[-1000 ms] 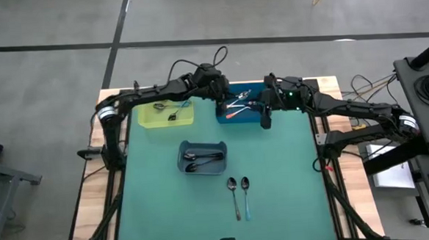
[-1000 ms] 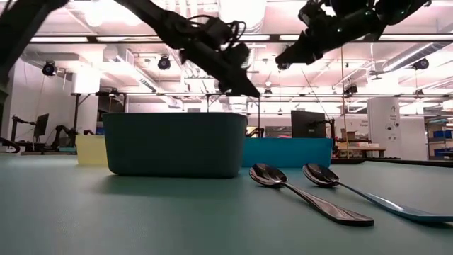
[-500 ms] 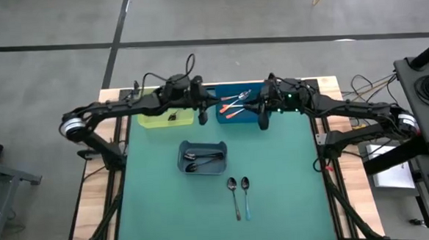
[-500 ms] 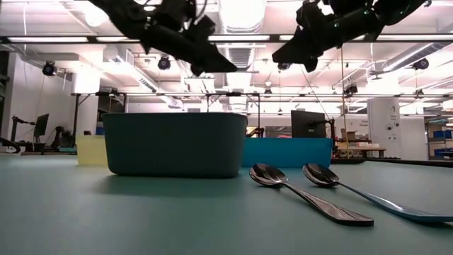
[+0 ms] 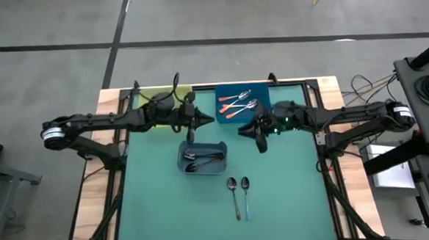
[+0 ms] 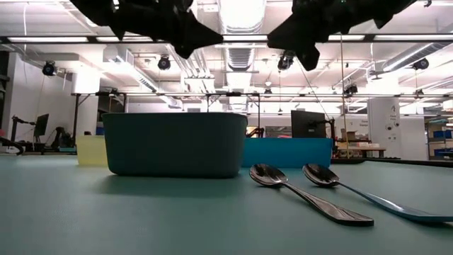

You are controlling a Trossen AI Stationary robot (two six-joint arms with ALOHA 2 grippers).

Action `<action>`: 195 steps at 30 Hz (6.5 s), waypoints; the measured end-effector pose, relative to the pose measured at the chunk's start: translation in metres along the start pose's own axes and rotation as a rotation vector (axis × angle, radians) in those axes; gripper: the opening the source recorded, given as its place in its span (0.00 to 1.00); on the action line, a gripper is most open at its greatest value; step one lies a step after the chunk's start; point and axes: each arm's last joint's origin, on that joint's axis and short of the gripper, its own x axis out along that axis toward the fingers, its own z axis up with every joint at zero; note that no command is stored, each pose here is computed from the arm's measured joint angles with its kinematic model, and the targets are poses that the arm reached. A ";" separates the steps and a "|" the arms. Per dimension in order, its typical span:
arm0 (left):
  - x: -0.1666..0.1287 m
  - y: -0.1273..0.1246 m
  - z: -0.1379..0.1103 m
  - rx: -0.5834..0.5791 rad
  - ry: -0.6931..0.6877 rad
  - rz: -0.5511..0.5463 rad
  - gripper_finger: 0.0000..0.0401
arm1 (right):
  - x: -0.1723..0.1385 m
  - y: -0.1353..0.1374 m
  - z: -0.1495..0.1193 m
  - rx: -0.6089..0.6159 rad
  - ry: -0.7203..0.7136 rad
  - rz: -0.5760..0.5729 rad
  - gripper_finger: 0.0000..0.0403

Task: Sort silverware by color (type)
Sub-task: Put the blue spoon into the green bin

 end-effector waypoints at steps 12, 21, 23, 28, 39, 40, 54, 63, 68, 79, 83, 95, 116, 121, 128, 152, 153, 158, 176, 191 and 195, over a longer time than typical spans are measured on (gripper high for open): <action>-0.022 -0.061 0.001 -0.017 -0.042 -0.194 0.00 | 0.013 0.058 -0.035 0.316 0.101 0.041 0.17; -0.045 -0.079 0.003 -0.012 -0.089 -0.190 0.00 | 0.029 0.096 -0.062 0.416 0.182 0.026 0.17; -0.049 -0.079 0.004 -0.020 -0.098 -0.189 0.00 | 0.037 0.103 -0.064 0.427 0.195 0.019 0.17; -0.054 -0.079 0.000 -0.022 -0.095 -0.190 0.00 | 0.057 0.116 -0.067 0.451 0.278 -0.039 0.17; -0.076 -0.080 -0.008 -0.025 -0.096 -0.190 0.00 | 0.085 0.133 -0.060 0.510 0.551 -0.360 0.17; -0.077 -0.080 -0.008 -0.024 -0.099 -0.190 0.00 | 0.087 0.136 -0.059 0.513 0.562 -0.369 0.17; -0.099 -0.080 -0.013 0.017 -0.131 -0.185 0.00 | 0.108 0.156 -0.083 0.700 0.716 -0.428 0.17; -0.107 -0.080 -0.009 0.073 -0.165 -0.177 0.00 | 0.112 0.155 -0.107 0.781 0.776 -0.543 0.17; -0.107 -0.080 -0.009 0.103 -0.166 -0.175 0.00 | 0.117 0.152 -0.115 0.818 0.795 -0.592 0.17; -0.107 -0.079 -0.009 0.155 -0.172 -0.162 0.00 | 0.121 0.142 -0.131 0.816 0.877 -0.694 0.32; -0.107 -0.078 -0.009 0.166 -0.163 -0.111 0.00 | 0.126 0.137 -0.132 0.811 0.846 -0.718 0.41; -0.107 -0.076 -0.009 0.186 -0.151 -0.051 0.00 | 0.138 0.127 -0.151 0.801 0.888 -0.778 0.39; -0.106 -0.076 -0.010 0.189 -0.144 -0.034 0.00 | 0.139 0.121 -0.149 0.791 0.893 -0.794 0.03; -0.106 -0.076 -0.010 0.188 -0.143 -0.035 0.00 | 0.136 0.121 -0.147 0.768 0.904 -0.796 0.03; -0.106 -0.076 -0.010 0.185 -0.142 -0.035 0.00 | 0.124 0.122 -0.131 0.682 0.866 -0.781 0.02; -0.091 -0.059 -0.008 0.055 -0.187 0.155 0.02 | 0.052 0.092 -0.005 -0.212 0.339 -0.860 0.02; -0.089 -0.058 -0.008 0.044 -0.184 0.161 0.03 | 0.053 0.091 -0.003 -0.263 0.335 -0.867 0.02; -0.076 -0.053 -0.013 0.010 -0.185 0.181 0.12 | 0.059 0.087 0.005 -0.487 0.308 -0.911 0.02; -0.024 -0.021 -0.037 -0.042 -0.260 0.292 0.47 | 0.098 0.049 0.034 -0.845 0.338 -0.988 0.02; 0.022 0.001 -0.036 -0.036 -0.319 0.330 0.47 | 0.105 0.029 0.040 -0.894 0.384 -0.999 0.02; 0.030 0.004 -0.035 -0.045 -0.317 0.329 0.47 | 0.105 0.030 0.040 -0.906 0.390 -0.997 0.02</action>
